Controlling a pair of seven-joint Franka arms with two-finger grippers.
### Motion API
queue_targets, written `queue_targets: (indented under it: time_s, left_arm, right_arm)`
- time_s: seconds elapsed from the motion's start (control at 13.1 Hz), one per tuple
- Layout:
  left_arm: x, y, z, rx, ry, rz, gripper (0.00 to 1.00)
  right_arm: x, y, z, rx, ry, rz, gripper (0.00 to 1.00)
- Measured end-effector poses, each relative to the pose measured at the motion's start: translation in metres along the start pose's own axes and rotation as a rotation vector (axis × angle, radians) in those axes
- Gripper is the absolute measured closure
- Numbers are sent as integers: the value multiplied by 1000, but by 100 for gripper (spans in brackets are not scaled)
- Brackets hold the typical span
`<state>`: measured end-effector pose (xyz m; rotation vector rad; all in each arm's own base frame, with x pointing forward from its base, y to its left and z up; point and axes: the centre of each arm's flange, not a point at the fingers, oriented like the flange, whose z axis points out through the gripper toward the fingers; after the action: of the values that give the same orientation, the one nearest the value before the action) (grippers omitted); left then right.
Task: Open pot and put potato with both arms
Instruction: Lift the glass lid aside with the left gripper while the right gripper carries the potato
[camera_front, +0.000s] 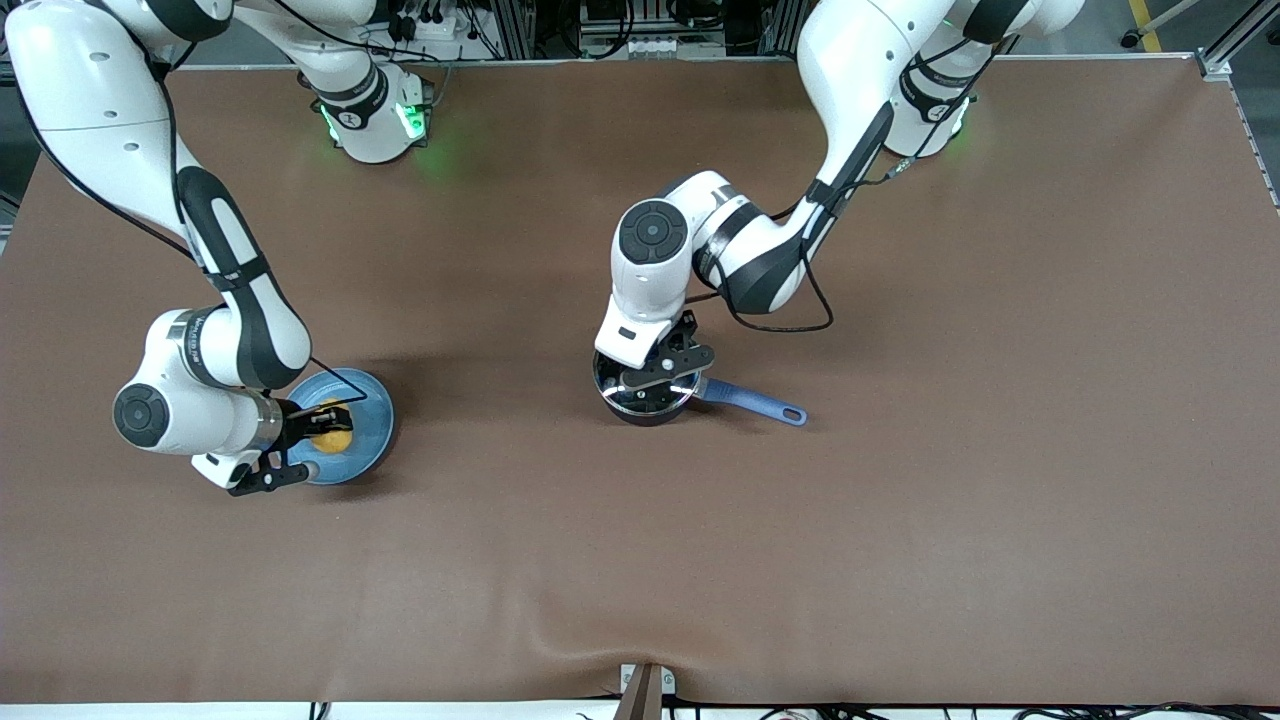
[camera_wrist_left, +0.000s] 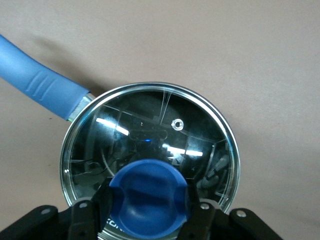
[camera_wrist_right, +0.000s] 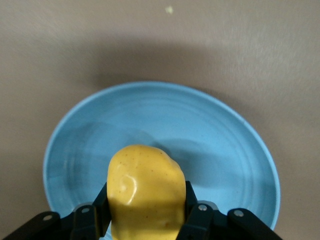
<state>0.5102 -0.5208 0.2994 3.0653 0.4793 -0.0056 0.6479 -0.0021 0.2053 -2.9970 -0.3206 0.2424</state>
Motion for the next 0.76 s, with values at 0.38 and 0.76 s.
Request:
queue_targets:
  time_s: [0.38, 0.76]
  left_arm:
    - [12, -14, -92, -19, 38, -17, 40]
    - [97, -103, -180, 19, 53, 31, 40]
  right_arm:
    - [10, -52, -62, 11, -35, 38, 42]
    - [14, -152, -91, 43, -30, 140, 42]
